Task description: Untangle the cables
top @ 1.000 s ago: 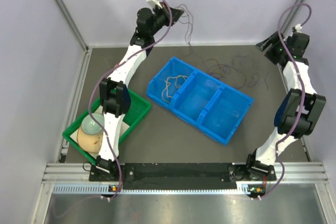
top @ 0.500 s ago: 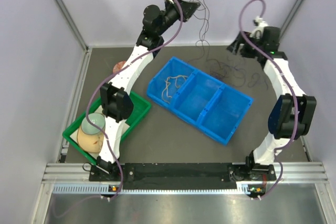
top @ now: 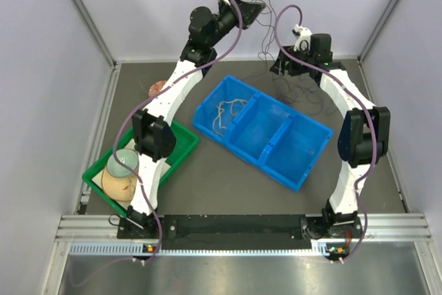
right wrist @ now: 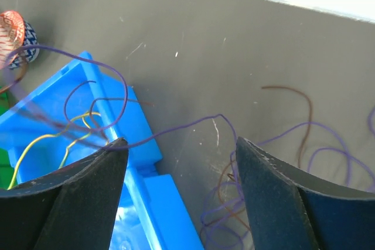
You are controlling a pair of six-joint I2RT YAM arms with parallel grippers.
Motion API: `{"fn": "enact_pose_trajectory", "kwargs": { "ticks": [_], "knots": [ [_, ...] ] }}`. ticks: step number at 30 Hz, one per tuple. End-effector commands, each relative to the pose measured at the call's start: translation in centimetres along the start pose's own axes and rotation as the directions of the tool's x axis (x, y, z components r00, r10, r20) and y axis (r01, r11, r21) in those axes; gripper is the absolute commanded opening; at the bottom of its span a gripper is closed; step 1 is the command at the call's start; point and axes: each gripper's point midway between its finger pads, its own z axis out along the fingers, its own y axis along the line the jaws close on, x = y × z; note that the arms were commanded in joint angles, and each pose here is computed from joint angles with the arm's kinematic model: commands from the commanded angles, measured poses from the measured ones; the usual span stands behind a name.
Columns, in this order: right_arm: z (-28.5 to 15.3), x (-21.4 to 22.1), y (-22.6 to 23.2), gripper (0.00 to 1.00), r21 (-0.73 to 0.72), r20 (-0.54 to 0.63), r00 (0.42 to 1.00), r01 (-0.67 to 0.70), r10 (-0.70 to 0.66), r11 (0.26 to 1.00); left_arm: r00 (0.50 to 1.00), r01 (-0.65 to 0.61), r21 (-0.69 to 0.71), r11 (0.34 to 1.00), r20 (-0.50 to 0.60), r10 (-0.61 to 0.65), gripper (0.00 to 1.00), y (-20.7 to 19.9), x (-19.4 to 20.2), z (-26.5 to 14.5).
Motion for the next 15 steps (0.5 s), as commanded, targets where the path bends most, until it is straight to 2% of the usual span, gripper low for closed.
{"fn": "enact_pose_trajectory", "kwargs": {
  "ticks": [1, 3, 6, 7, 9, 10, 13, 15],
  "knots": [
    [1.2, -3.6, 0.8, 0.70, -0.019, 0.116, 0.993, 0.000, 0.003, 1.000, 0.989, -0.087, 0.096, 0.992, 0.127, 0.074, 0.00, -5.8, -6.6, -0.9],
    [1.8, -4.7, 1.3, 0.65, -0.048, 0.173, 0.983, -0.053, 0.061, 0.997, 0.989, -0.084, 0.100, 0.991, 0.134, 0.070, 0.00, -5.9, -6.7, -1.0],
    [2.5, -5.0, 1.9, 0.51, -0.089, 0.212, 0.966, -0.128, 0.145, 0.988, 0.990, -0.073, 0.098, 0.993, 0.129, 0.060, 0.00, -5.7, -6.4, -0.9],
    [2.5, -5.9, 2.2, 0.39, -0.106, 0.260, 0.954, -0.123, 0.147, 0.987, 0.990, -0.068, 0.094, 0.993, 0.127, 0.056, 0.00, -5.5, -6.3, -0.9],
    [2.6, -6.0, 2.3, 0.21, -0.128, 0.284, 0.936, -0.179, 0.209, 0.976, 0.990, -0.066, 0.094, 0.993, 0.130, 0.053, 0.00, -5.5, -6.3, -0.9],
    [2.6, -6.6, 2.4, 0.00, -0.139, 0.308, 0.927, -0.179, 0.214, 0.974, 0.991, -0.063, 0.091, 0.994, 0.127, 0.051, 0.00, -5.3, -6.1, -1.0],
    [2.3, -6.8, 2.2, 0.00, -0.128, 0.328, 0.914, -0.207, 0.238, 0.970, 0.991, -0.066, 0.087, 0.994, 0.124, 0.055, 0.00, -5.2, -6.1, -1.0],
    [1.4, -6.8, 1.5, 0.00, -0.070, 0.352, 0.909, -0.214, 0.225, 0.974, 0.991, -0.071, 0.081, 0.994, 0.122, 0.061, 0.00, -5.3, -6.2, -1.1]
  ]
}}
